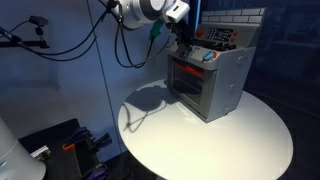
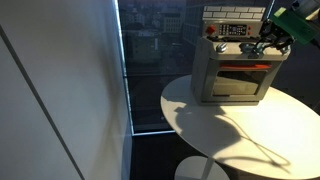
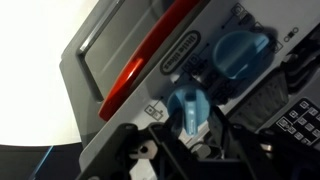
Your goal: Turn the second blue knob from the right on the stove to the left
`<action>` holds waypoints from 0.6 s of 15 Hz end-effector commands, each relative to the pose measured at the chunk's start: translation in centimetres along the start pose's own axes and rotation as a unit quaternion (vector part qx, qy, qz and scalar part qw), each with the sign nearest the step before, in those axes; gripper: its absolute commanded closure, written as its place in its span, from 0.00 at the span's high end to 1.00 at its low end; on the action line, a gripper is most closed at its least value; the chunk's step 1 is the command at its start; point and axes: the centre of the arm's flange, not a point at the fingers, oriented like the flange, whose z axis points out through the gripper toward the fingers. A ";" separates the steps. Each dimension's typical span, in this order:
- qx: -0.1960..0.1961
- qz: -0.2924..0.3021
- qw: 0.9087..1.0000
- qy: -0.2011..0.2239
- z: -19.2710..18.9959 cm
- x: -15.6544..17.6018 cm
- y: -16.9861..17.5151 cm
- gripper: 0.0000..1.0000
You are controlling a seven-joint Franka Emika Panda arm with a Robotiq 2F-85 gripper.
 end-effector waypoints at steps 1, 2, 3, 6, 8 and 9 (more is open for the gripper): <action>-0.008 -0.010 1.000 0.018 -1.3 0.2 -0.3 0.11; -0.009 -0.016 1.000 0.021 -1.4 0.2 -0.2 0.11; -0.010 -0.022 0.999 0.023 -1.5 0.2 -0.2 0.11; -0.015 -0.043 0.998 0.031 -1.8 0.2 -0.1 0.11; -0.018 -0.062 0.997 0.035 -1.9 0.1 0.0 0.11; -0.020 -0.071 0.997 0.038 -2.0 0.1 0.0 0.11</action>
